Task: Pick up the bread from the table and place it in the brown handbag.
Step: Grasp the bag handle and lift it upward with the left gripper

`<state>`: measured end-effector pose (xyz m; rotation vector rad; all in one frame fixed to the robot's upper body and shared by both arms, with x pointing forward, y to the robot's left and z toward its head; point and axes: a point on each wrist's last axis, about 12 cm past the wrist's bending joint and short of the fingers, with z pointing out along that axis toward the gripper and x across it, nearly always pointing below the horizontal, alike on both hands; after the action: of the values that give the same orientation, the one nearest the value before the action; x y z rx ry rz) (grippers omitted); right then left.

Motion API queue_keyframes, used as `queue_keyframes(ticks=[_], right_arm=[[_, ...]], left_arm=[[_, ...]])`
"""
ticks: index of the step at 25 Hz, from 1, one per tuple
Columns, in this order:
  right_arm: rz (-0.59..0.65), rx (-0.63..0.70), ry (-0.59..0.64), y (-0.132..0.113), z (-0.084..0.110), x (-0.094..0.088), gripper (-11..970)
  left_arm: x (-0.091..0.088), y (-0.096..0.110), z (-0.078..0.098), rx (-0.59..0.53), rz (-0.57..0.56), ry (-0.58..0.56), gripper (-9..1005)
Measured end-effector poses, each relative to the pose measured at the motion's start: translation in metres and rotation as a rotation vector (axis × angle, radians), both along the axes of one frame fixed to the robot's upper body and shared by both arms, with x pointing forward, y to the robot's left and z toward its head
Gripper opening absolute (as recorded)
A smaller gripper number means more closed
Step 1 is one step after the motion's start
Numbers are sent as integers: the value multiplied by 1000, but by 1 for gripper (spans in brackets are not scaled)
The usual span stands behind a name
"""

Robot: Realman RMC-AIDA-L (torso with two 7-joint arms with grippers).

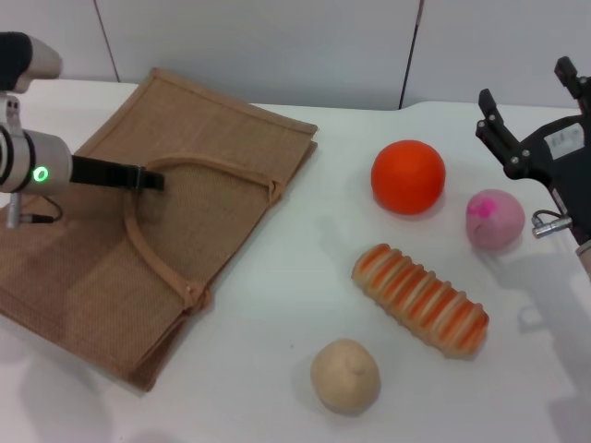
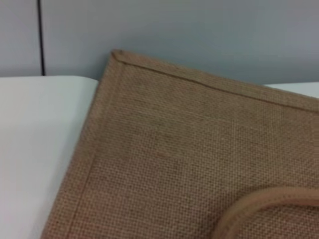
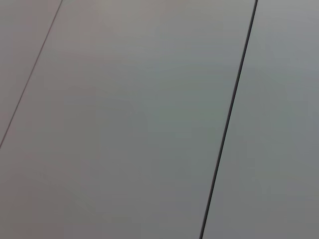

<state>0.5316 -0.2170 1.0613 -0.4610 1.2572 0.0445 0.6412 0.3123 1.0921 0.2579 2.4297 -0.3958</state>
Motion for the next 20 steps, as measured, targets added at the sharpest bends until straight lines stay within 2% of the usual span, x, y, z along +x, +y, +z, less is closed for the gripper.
queue_keyframes(ticks=[12,20], right_arm=[[0,0,0,0,0,0,873],[-4,0,3,-1,-1,-1,872]], left_arm=[[1,-3,-5,26,2,9,406],[2,-1,-4,-5,33,-8,343]])
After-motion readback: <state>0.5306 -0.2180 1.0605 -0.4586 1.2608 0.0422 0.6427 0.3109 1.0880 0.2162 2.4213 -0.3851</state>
